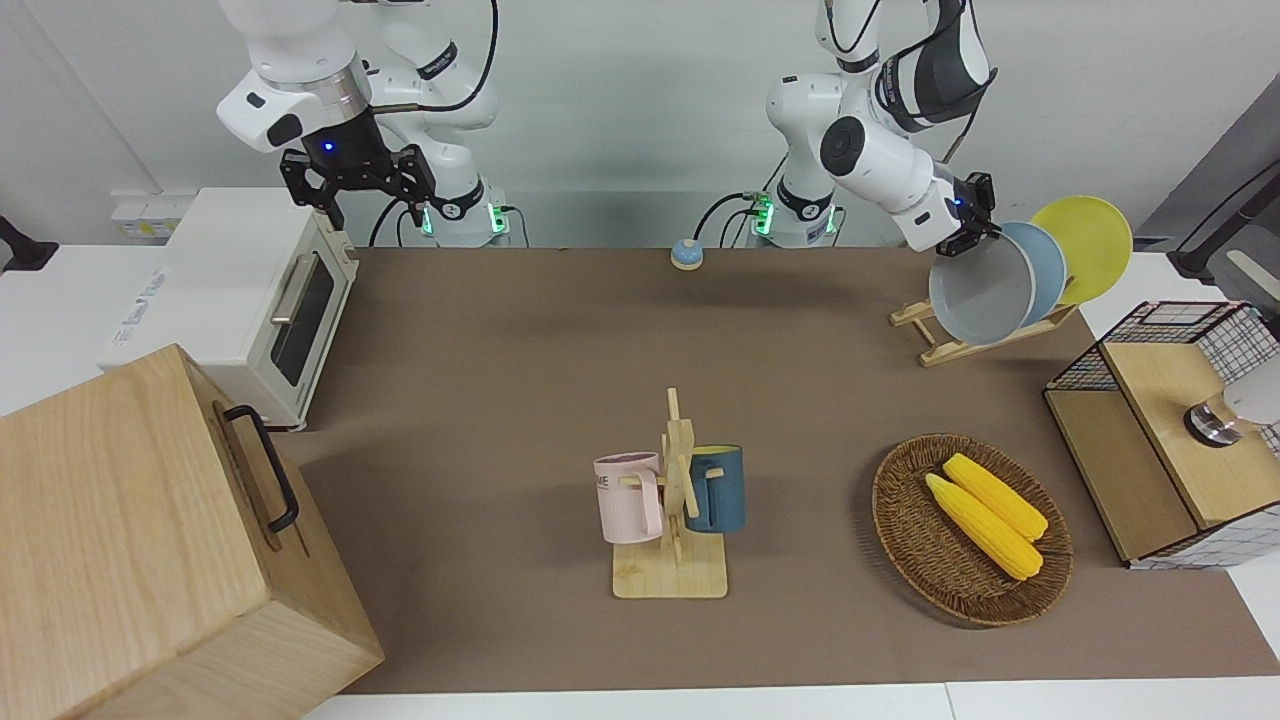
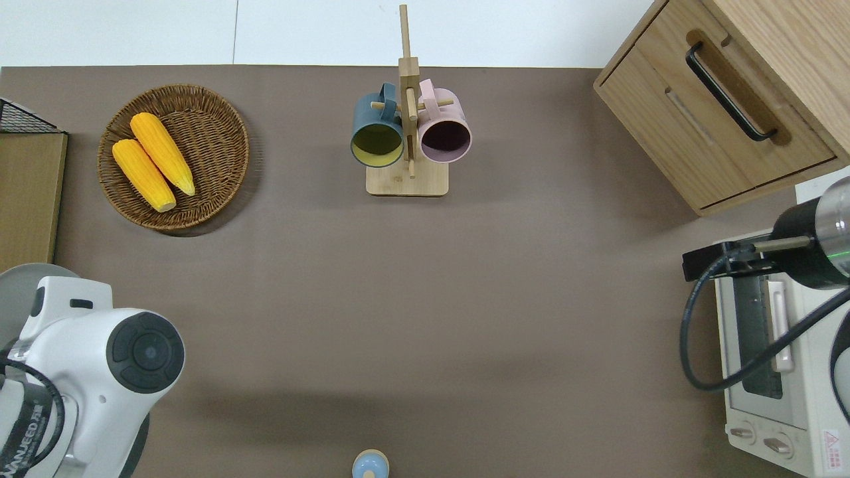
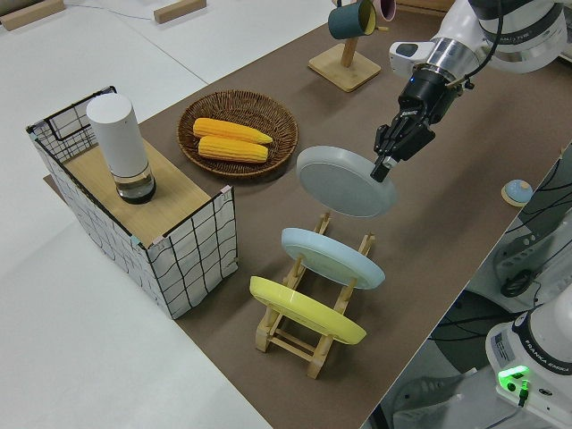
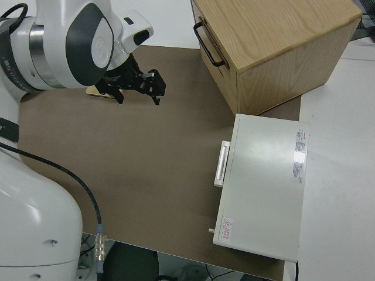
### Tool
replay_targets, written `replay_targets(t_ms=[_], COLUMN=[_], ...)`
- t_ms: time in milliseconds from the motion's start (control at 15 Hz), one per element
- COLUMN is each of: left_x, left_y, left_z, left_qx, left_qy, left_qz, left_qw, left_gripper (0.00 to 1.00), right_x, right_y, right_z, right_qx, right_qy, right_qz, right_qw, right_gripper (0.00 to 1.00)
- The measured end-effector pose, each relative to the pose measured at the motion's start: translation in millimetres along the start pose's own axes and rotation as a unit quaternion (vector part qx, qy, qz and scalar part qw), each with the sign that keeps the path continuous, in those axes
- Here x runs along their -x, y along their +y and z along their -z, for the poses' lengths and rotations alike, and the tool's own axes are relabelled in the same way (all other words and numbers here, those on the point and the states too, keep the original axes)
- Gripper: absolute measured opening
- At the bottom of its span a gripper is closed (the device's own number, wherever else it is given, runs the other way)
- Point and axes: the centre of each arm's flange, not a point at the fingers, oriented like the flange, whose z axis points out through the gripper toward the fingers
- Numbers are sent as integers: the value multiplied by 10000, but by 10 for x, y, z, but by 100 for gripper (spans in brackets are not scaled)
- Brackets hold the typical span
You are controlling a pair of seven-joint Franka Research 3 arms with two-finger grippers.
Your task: Pick gray plate from table and place it on lower plate rack with left arm
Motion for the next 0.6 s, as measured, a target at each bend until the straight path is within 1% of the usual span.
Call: replay_targets(t_ms=[200,600], left_x=[168,317], left_y=[94,156], left_z=[-19,-56], left_qx=[-25,-93], left_qy=[56,109], left_qz=[-1,-50], left_qw=[10000,9999], left_gripper=[4,4], right_x=[0,0], right_y=[0,0], right_z=[0,0], right_qx=[0,0], right_qy=[0,0], right_qz=[0,0], right_qw=[10000,10000], right_gripper=[99,99])
